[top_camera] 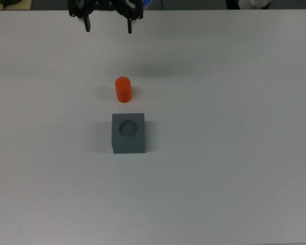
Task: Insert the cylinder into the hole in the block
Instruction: 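Lower the open gripper onto the orange cylinder and close on it, then lift the orange cylinder and carry it over the gray block's hole, then lower the held cylinder down into the hole of the gray block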
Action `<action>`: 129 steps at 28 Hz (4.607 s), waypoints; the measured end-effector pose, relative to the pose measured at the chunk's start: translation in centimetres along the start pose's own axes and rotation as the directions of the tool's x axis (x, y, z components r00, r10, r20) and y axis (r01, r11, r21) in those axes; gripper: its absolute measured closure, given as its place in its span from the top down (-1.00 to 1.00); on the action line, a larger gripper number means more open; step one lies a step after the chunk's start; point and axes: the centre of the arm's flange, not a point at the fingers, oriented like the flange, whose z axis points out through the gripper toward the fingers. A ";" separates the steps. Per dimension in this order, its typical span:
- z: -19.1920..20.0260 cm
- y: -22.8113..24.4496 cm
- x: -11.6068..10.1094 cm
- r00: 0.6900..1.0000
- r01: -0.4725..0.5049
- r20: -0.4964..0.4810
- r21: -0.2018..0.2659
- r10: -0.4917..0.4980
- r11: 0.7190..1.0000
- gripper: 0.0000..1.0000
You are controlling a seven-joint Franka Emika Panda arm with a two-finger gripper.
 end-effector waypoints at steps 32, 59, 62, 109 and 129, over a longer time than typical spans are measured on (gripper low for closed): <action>21.0 -2.2 -1.6 0.991 0.081 0.115 -0.044 -0.075 0.996 1.00; 22.3 -2.2 -0.4 0.994 0.055 0.094 -0.048 -0.050 0.997 0.01; 20.5 -2.0 0.1 0.994 0.046 0.102 -0.052 -0.041 0.998 0.01; 15.5 -5.7 11.2 0.996 0.090 -0.021 -0.069 -0.092 0.994 0.01; 16.1 -5.7 11.0 0.996 0.092 -0.009 -0.071 -0.092 0.993 0.01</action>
